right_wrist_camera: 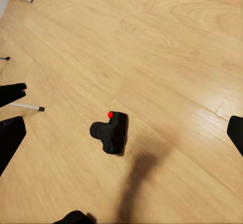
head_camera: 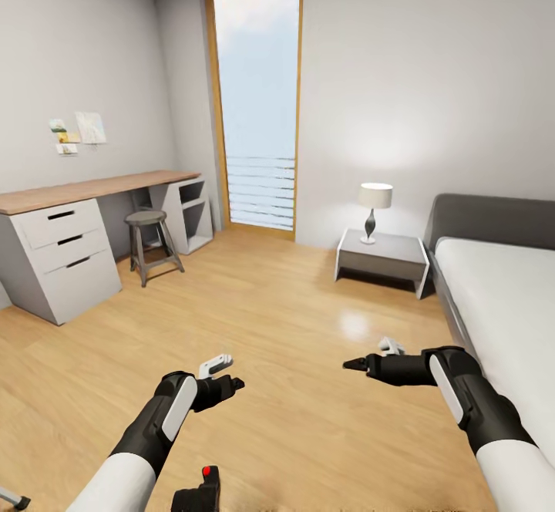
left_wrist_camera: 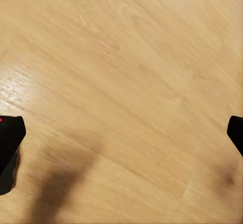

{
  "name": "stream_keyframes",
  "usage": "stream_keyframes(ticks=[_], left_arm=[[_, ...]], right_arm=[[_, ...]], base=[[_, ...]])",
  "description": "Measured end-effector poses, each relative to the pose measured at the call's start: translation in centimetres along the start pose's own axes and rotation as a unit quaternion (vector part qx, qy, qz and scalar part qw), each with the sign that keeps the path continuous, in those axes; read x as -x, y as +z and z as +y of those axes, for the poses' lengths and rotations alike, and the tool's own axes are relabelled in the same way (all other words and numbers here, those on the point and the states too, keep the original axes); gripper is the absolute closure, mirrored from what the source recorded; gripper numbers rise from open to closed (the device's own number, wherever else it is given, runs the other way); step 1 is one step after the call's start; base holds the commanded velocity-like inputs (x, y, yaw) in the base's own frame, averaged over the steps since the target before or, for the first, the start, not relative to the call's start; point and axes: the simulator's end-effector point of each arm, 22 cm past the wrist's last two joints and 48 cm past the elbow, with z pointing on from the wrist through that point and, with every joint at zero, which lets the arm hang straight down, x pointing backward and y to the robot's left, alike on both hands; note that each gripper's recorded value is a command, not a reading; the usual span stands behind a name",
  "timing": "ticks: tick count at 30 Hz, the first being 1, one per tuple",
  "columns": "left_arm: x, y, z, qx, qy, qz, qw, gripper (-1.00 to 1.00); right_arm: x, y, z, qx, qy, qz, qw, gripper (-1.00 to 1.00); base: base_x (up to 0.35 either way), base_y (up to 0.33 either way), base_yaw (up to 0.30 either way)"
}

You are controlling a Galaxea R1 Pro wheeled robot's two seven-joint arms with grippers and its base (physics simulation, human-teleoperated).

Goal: Attach the digital camera to the camera tripod in the bedroom.

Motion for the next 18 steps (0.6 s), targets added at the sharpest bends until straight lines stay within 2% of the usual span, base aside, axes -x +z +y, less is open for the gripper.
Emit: stream_keyframes(ticks=[12,18], left_arm=[[-1.9,1.7,1.2,0.000,0.000,0.000,1.0000,-1.00],[-2.7,2.7,1.8,0.003,-0.003,0.009,0.9999,-1.00]], right_arm=[[-2.0,1.3,-1.4,0.007,-0.008,-0.001,0.9999,-1.00],[-2.8,2.1,-2.3,0.006,0.000,0.007,1.0000,-1.00]], base=[[0.000,0.000,0.000],[0.000,0.000,0.000]])
